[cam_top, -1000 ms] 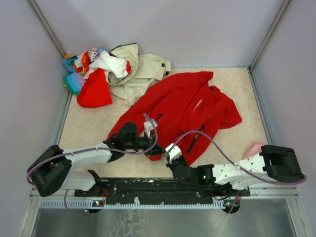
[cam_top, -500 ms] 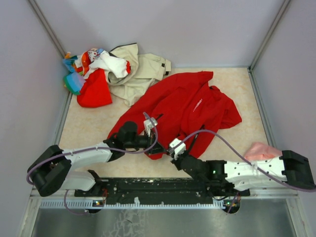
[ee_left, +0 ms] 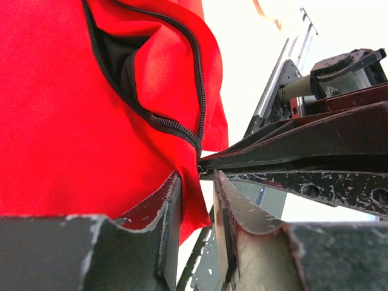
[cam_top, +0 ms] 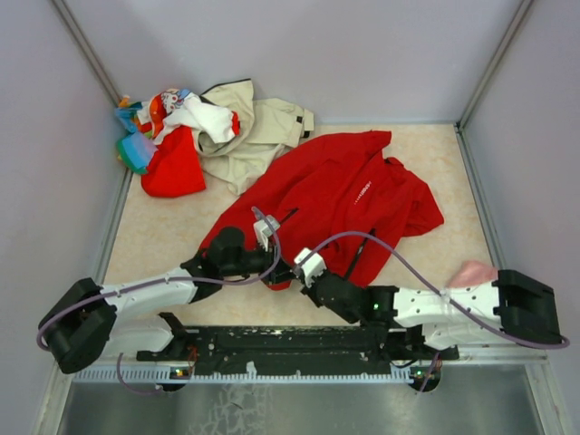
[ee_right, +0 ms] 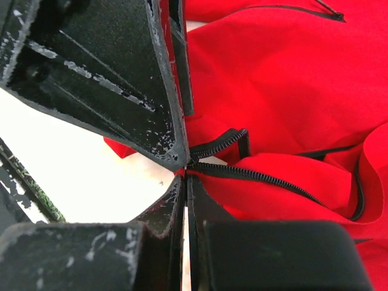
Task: Zip up the jacket
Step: Zip the zipper on the jacket.
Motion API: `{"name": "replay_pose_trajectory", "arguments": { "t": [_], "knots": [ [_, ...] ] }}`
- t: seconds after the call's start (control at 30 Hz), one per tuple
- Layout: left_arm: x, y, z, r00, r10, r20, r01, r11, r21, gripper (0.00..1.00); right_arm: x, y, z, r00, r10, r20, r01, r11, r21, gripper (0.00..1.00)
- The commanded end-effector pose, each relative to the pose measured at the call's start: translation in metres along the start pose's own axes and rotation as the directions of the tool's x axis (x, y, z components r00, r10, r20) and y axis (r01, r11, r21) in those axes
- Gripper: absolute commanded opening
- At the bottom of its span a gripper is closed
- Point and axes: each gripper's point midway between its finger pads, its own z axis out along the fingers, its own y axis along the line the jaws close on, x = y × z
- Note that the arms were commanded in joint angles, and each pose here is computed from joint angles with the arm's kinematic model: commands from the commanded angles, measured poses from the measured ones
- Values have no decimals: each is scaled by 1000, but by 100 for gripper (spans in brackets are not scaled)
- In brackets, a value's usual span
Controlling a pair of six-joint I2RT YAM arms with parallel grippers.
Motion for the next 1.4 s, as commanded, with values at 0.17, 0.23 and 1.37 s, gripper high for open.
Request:
{"name": "replay_pose_trajectory", "arguments": {
  "t": [0.17,0.23,1.37],
  "knots": [
    [-2,25,-28,977,-130,172,158,974,-164,49,-46,24,20,994,66,92,-57,994,-96,0],
    [-2,31,-34,967,-148,209,189,963,-192,53,-47,25,23,993,75,95,-66,993,-97,0],
    [30,9,-30,989,-143,45,145,988,-51,0,-42,-14,23,992,126,-17,-127,991,-46,0]
  ]
}}
